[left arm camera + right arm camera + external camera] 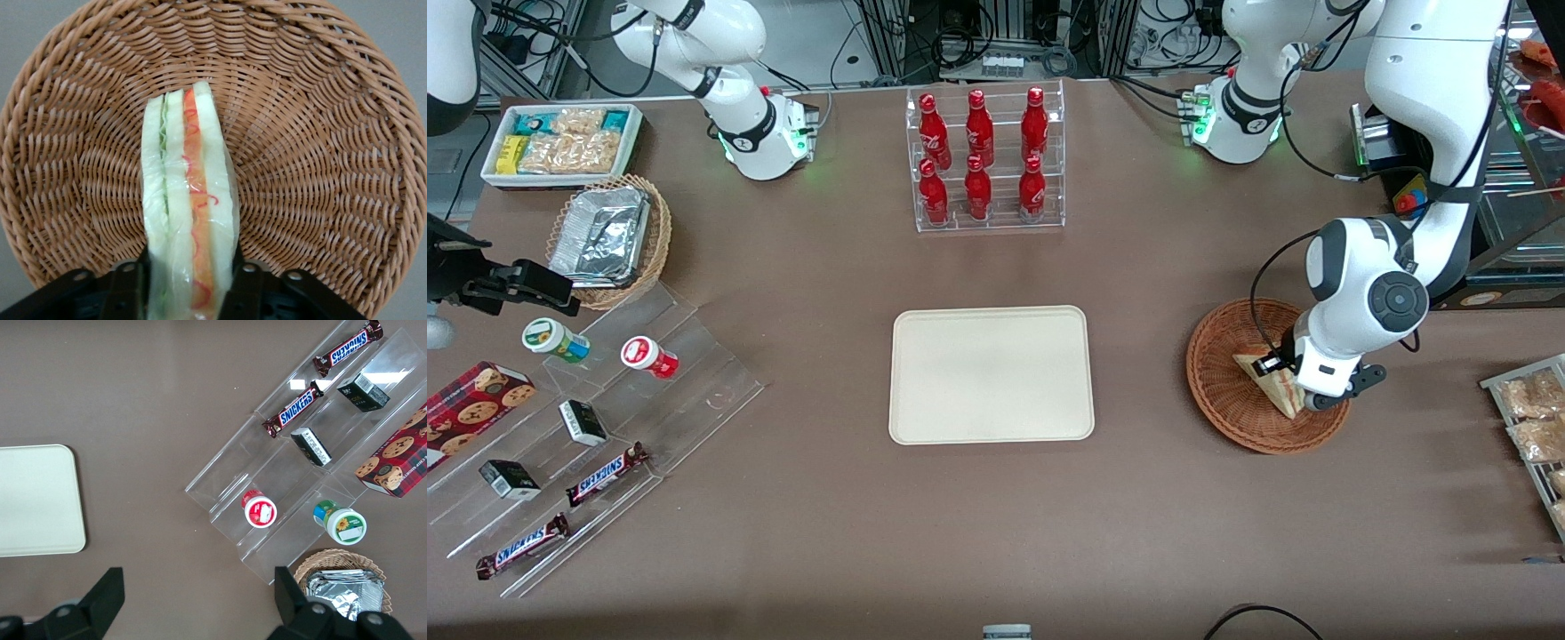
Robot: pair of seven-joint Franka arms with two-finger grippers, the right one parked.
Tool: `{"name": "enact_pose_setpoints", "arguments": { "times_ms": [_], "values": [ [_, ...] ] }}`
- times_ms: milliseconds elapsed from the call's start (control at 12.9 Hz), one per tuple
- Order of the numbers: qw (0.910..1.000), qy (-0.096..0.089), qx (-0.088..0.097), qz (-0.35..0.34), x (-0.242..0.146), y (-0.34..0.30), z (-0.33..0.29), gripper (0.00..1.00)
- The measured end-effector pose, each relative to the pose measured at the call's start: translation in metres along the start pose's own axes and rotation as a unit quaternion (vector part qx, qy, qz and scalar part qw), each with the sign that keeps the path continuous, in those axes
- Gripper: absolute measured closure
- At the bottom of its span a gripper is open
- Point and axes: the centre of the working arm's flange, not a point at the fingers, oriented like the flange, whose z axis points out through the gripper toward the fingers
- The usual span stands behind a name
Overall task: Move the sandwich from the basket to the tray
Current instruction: 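Close the left gripper on the wrapped sandwich in the basket, then lift the sandwich and carry it with the left gripper toward the tray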
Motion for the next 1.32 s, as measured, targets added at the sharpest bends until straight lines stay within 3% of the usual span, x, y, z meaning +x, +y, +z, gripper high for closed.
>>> {"name": "enact_pose_setpoints", "arguments": {
  "times_ms": [155, 310, 466, 776, 1086, 1319],
  "values": [
    [0.9997, -0.009, 0.018, 0.01, 0.002, 0.0, -0.013, 0.68],
    [0.9981, -0.015, 0.053, 0.03, 0.004, 0.002, -0.045, 0.71],
    [0.9965, -0.015, 0.065, 0.05, -0.006, 0.021, -0.087, 0.81],
    [0.99, 0.005, 0.06, 0.128, -0.056, 0.101, -0.132, 0.83],
    [0.97, 0.012, 0.053, 0.237, -0.112, 0.175, -0.136, 0.83],
    [0.9583, 0.014, 0.045, 0.282, -0.137, 0.226, -0.128, 0.83]
  ]
}}
